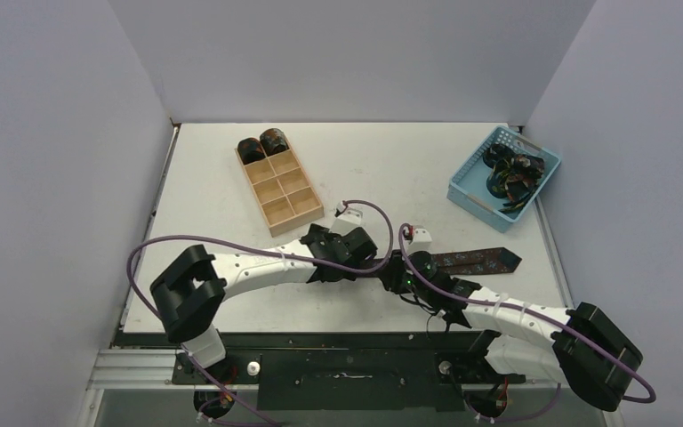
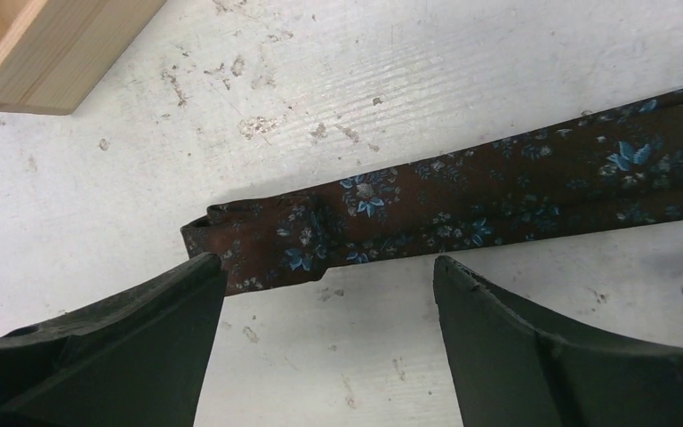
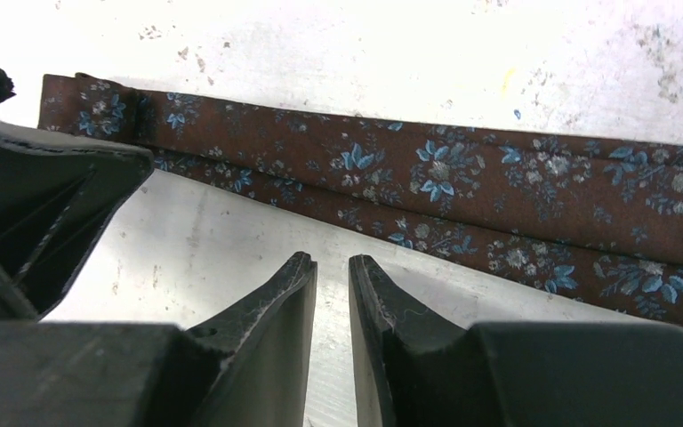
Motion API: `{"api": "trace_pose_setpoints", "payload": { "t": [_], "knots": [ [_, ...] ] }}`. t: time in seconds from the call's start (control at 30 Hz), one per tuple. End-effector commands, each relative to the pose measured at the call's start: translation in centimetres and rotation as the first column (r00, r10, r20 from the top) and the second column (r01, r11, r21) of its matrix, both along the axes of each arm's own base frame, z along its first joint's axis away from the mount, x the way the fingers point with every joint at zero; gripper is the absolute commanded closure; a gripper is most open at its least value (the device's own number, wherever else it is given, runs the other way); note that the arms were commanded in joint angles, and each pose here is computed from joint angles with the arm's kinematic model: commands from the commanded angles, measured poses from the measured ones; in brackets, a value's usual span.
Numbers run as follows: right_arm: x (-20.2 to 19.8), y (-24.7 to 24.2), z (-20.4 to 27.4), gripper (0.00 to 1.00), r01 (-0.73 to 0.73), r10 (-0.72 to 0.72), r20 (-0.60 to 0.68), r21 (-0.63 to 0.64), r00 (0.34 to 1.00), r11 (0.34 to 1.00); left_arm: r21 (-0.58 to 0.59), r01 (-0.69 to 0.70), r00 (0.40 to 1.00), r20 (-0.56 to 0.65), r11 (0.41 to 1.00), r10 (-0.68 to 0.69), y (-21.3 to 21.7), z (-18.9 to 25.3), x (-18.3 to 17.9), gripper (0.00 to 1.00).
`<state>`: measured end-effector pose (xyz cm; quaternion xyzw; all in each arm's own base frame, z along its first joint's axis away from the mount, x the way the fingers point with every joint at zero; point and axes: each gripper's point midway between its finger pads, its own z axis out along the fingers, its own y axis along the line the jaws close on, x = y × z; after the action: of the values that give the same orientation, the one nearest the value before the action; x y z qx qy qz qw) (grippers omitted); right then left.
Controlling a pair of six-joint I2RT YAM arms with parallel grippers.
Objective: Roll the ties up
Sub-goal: Roll the tie at the center of the board.
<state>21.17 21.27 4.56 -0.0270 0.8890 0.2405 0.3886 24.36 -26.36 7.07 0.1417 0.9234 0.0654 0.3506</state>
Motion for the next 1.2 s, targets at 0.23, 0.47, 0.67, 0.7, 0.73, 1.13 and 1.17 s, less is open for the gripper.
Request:
{"api": "trace_pose_setpoints", "payload": {
  "t": [0.23, 0.47, 0.67, 0.7, 0.73, 1.13, 1.17],
  "knots": [
    [1.7, 5.7, 7.0, 0.63, -0.180, 0.168, 0.086, 0.157, 0.982, 0.971, -0.364, -0.060, 0.995, 0.048, 0.929, 0.084, 2.7, 5.8, 0.1, 0.17],
    [2.6, 11.9, 8.1, 0.66, -0.249, 0.246, 0.044, 0.239, 0.968, 0.938, -0.750, -0.161, 0.948, 0.063, 0.641, 0.312, 9.3, 6.4, 0.7, 0.24],
    [3.3, 16.4, 6.8, 0.74, -0.278, 0.282, 0.011, 0.218, 0.959, 0.936, -0.820, -0.267, 0.892, -0.012, 0.506, 0.452, 13.3, 4.3, 0.4, 0.30],
    [3.5, 16.9, 6.6, 0.74, -0.282, 0.288, 0.006, 0.221, 0.958, 0.934, -0.821, -0.277, 0.889, -0.023, 0.498, 0.457, 13.5, 3.8, 0.4, 0.30],
    [3.7, 17.4, 6.4, 0.75, -0.285, 0.292, 0.001, 0.220, 0.957, 0.933, -0.824, -0.280, 0.888, -0.028, 0.492, 0.458, 13.5, 3.7, 0.3, 0.30],
    [4.5, 16.3, 0.6, 0.79, -0.238, 0.254, -0.113, 0.135, 0.961, 0.962, -0.826, -0.276, 0.887, -0.022, 0.491, 0.462, 13.9, 2.5, 0.4, 0.29],
    [4.5, 16.1, 0.2, 0.79, -0.233, 0.249, -0.121, 0.133, 0.961, 0.963, -0.827, -0.275, 0.887, -0.021, 0.490, 0.462, 13.9, 2.5, 0.4, 0.29]
  ]
}}
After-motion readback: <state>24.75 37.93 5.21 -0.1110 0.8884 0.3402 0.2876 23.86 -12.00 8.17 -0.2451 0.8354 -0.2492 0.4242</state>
